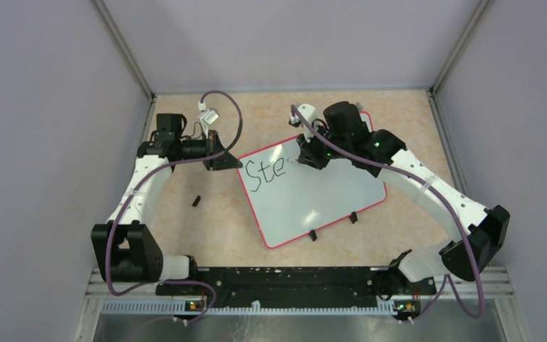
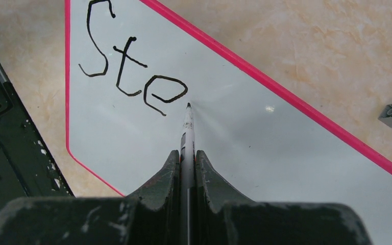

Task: Write a sentence on the whiteboard

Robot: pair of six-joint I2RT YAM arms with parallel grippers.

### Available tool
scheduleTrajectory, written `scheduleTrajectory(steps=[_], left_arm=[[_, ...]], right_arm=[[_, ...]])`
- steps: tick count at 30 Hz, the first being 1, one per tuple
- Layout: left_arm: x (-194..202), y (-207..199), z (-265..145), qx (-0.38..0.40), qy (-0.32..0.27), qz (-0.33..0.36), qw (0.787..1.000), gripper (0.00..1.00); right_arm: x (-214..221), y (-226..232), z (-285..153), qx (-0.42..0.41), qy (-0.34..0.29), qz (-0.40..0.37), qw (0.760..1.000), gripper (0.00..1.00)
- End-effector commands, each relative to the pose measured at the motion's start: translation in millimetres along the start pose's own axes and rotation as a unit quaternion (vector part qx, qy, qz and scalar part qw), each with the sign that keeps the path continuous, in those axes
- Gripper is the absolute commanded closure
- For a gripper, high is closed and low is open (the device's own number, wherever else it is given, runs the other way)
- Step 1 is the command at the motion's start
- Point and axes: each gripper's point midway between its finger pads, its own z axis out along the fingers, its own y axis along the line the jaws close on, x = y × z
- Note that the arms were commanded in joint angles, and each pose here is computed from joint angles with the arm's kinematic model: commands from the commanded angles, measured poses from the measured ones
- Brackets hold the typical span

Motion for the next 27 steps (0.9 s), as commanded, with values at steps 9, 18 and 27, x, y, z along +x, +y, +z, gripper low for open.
scheduleTrajectory(steps=[9,18,27], left_arm=[[-1.1,-2.6,-0.2,0.003,-0.004,0.027,1.0,1.0],[-1.3,-1.9,0.4,0.005,-0.004,0.024,1.0,1.0],[-2.5,-1.4,-0.1,0.003,-0.003,0.026,1.0,1.0]], right_arm=[[-17.4,-15.4,3.5,0.026,-0.018,-0.013,0.999,1.0],[-30.1,-33.0,-7.1,0.051,-0.033,-0.009,0.998,1.0],[-27.4,-30.4,-2.5,0.039,-0.029,-0.006,0.999,1.0]])
